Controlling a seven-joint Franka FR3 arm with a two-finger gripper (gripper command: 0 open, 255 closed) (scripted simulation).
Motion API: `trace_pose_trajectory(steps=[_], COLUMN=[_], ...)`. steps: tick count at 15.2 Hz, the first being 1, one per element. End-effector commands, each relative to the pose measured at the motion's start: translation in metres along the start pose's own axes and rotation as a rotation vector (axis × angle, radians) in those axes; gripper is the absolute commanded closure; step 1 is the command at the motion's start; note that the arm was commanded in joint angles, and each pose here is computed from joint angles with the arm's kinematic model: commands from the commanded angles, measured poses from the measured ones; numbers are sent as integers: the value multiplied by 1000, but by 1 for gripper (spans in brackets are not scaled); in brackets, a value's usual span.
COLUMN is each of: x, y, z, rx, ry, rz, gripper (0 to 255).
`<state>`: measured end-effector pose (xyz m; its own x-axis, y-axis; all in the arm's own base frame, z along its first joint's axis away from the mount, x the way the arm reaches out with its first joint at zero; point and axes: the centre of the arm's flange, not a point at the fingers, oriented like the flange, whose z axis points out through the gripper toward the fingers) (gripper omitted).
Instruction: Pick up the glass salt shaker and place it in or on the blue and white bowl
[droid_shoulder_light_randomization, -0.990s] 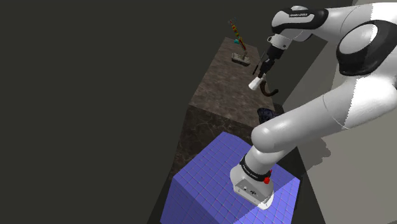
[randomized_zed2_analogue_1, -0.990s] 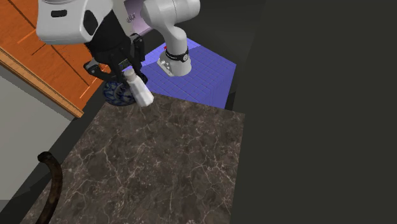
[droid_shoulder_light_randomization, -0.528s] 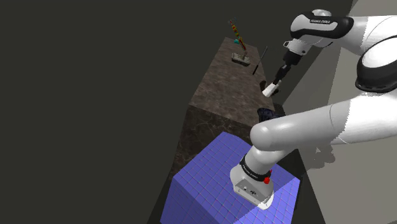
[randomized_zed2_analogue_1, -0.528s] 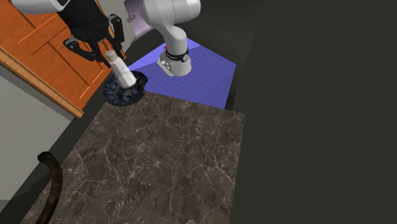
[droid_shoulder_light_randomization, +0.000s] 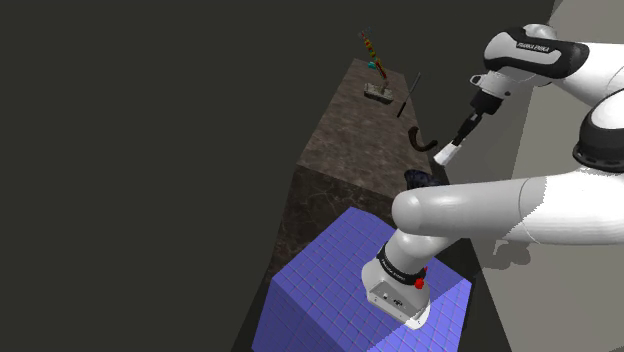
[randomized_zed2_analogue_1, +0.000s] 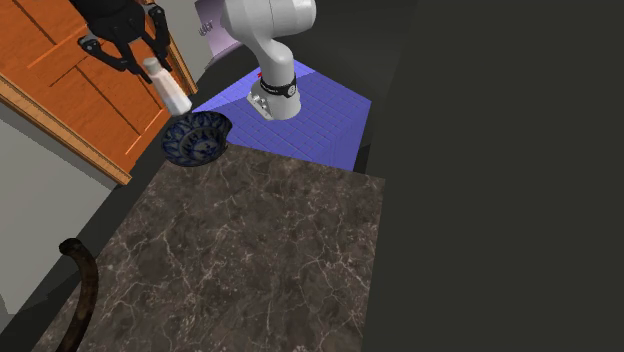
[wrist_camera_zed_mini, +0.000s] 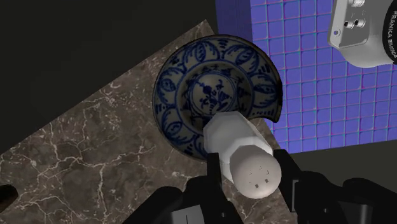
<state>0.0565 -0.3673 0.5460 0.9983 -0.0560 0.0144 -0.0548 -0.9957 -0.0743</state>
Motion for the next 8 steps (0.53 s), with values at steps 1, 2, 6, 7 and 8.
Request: trace_pose_trajectory(steps=[1,2,6,7,8], x=[-3,-3,-3,-3,-3], y=[0,0,2,2,2], z=[9,15,36,41,46], rx=[0,0,0,0,0], ry=[0,0,0,0,0], rz=[-1,-1,-1,-1,-1], gripper=[255,255,255,255,255])
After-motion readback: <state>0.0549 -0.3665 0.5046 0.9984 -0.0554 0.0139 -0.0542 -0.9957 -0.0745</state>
